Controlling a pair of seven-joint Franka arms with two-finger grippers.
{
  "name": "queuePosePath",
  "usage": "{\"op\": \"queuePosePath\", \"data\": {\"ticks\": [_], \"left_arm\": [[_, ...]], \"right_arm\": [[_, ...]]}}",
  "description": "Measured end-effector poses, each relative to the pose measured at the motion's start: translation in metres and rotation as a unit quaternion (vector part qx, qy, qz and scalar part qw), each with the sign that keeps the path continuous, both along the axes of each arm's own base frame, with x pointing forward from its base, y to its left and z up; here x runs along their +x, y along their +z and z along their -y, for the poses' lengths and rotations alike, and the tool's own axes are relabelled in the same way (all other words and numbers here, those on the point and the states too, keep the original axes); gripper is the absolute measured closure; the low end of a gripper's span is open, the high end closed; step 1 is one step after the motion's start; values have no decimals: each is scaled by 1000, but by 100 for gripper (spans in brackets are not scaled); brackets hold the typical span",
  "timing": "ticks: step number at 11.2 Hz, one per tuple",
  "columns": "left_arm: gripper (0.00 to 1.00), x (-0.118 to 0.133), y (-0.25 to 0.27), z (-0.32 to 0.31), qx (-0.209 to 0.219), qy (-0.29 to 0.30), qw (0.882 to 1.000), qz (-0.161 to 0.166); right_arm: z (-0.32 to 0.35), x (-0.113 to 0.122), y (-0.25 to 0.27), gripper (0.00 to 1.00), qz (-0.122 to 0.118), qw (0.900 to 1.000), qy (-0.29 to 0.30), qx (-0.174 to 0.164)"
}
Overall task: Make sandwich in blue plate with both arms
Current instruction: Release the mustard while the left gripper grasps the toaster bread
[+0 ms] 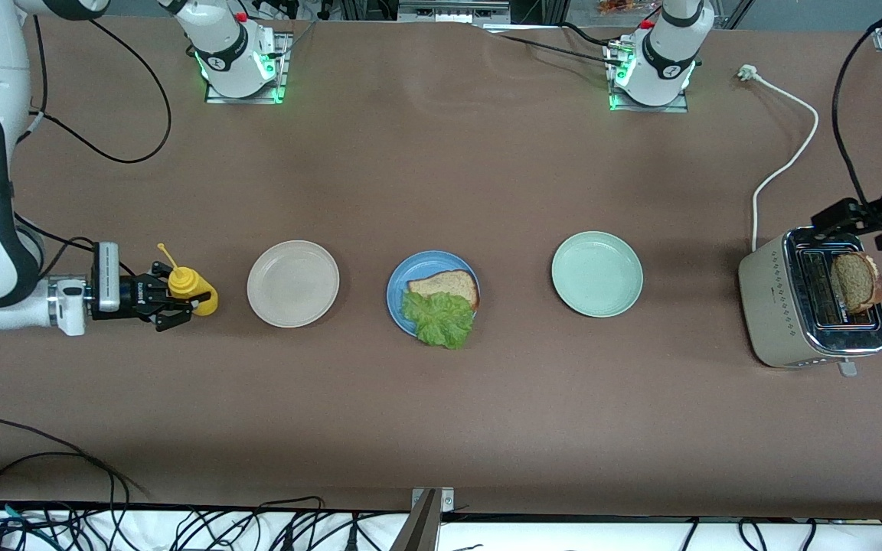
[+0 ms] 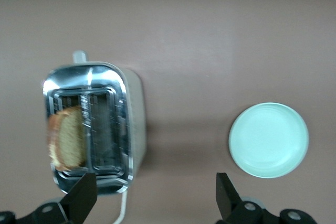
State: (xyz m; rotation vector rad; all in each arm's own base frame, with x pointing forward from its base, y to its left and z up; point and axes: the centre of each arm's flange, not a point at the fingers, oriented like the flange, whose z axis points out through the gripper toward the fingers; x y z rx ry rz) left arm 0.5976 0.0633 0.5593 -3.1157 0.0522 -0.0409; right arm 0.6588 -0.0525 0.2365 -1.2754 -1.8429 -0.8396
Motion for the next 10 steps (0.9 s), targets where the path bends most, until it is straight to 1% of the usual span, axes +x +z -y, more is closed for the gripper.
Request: {"op": "queuePosePath", "data": {"ticks": [1, 3, 6, 8, 10], "left_arm": [[0, 2, -6, -25, -2, -9, 1000, 4], [0, 5, -22, -69, 2, -18, 1000, 7], [0, 15, -54, -98, 10, -5, 1000, 2], [0, 21, -80, -114, 0, -11, 1000, -3], [0, 23, -102, -134, -8, -17, 1000, -7]], "right_arm": [[6, -3, -19, 88, 4, 1000, 1, 14], [14, -9, -44, 88, 10, 999, 7, 30], [26, -21, -80, 88, 12, 999, 13, 50], [32, -29, -103, 88, 11, 998, 15, 59], [34, -33, -112, 88, 7, 997, 13, 72]]}}
